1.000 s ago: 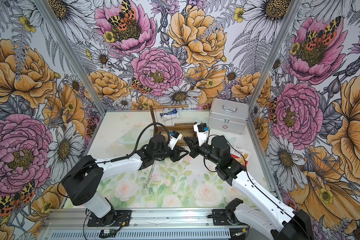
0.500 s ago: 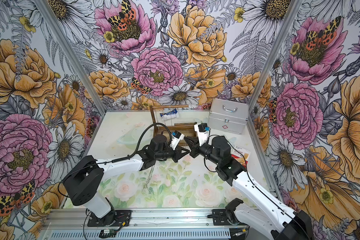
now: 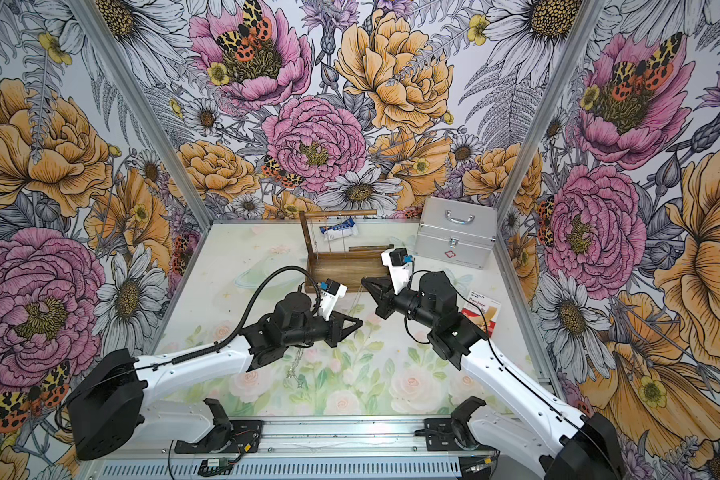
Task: Take the necklace off the jewelry display stand
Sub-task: Place the necklace at the center of the board.
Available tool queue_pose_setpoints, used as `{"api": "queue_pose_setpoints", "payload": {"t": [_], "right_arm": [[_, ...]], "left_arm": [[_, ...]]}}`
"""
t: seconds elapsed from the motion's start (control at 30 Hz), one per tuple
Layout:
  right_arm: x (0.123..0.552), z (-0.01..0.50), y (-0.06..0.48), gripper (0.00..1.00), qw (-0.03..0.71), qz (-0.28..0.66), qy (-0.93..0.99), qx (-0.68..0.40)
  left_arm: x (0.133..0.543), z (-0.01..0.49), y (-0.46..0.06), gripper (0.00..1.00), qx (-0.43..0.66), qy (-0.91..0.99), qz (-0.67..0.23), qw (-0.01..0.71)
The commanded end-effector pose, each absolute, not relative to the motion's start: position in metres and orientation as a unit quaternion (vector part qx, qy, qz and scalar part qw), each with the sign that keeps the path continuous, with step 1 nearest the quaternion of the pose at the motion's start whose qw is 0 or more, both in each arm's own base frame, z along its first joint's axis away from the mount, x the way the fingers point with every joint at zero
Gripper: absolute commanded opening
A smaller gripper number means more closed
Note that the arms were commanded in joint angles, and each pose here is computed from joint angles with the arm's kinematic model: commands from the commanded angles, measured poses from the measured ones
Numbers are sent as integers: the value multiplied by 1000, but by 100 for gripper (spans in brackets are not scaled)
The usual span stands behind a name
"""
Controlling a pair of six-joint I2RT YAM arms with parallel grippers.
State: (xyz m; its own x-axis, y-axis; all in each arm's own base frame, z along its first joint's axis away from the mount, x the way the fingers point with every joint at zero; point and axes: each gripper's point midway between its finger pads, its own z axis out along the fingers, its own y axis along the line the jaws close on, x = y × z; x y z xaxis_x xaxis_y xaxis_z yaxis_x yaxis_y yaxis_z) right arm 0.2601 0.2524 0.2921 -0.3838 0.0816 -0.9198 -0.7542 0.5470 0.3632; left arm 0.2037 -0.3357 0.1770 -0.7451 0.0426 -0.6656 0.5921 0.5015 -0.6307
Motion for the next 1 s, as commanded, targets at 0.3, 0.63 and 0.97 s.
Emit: {"api": "queue_pose_setpoints", "payload": {"t": [0.3,0.63,0.97], "right_arm": [[207,266,302,0,432,453,723,-293],[168,209,335,0,361,436,759,-324],[168,158,340,0,330,406,793,-312]], "left_arm": [[154,136,-265,0,98,884,-398,226],[114,87,-239,0,26,899,-405,165],[107,53,-226,0,-4,921,-364,142]]}}
